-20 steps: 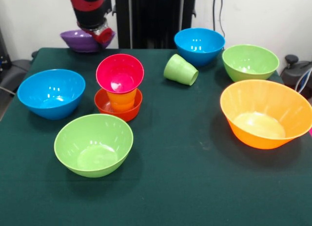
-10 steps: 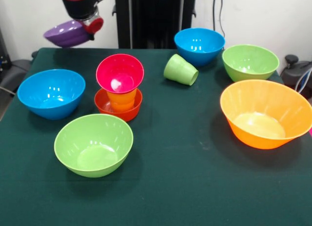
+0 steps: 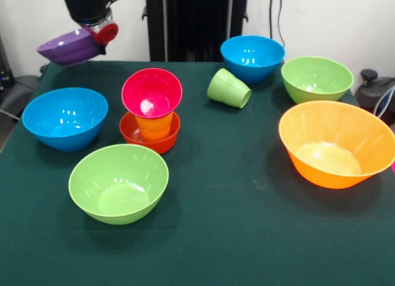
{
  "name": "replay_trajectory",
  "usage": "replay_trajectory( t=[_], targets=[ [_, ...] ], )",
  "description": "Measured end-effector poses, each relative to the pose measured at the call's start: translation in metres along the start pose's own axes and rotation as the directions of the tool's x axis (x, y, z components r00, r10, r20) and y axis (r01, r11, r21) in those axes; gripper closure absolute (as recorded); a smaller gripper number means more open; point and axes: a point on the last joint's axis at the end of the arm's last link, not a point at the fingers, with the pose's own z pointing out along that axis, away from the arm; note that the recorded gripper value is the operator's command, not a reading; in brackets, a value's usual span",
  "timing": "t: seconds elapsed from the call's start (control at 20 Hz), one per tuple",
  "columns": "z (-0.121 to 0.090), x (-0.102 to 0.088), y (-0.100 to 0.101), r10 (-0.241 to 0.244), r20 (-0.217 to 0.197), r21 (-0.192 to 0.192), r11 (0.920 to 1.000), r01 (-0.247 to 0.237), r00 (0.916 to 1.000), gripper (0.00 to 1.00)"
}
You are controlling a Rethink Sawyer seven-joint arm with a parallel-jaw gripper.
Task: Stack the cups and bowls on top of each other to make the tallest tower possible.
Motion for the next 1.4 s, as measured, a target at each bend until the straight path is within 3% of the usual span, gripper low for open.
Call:
replay_trajectory(
  t=[0.4, 0.6, 0.75, 0.9, 1.0, 1.3, 1.4],
  targets=[
    [-0.017, -0.013, 0.007, 0.013, -0.004, -0.004, 0.9999, -0.013, 0.9999, 1.0],
    [-0.031, -0.015, 0.016, 0.027, -0.032, -0.018, 0.9995, -0.027, 0.9991, 1.0],
    [-0.057, -0.014, 0.026, 0.05, -0.084, -0.036, 0.9979, -0.053, 0.9952, 1.0],
    [-0.073, -0.014, 0.029, 0.062, -0.104, -0.045, 0.9967, -0.067, 0.9926, 1.0],
    [-0.095, -0.014, 0.034, 0.073, -0.116, -0.064, 0.9947, -0.081, 0.9906, 1.0],
    [-0.14, -0.019, 0.047, 0.093, -0.095, -0.124, 0.9868, -0.104, 0.9911, 1.0],
    [-0.162, -0.021, 0.052, 0.1, -0.071, -0.153, 0.9822, -0.11, 0.9925, 1.0]
  ],
)
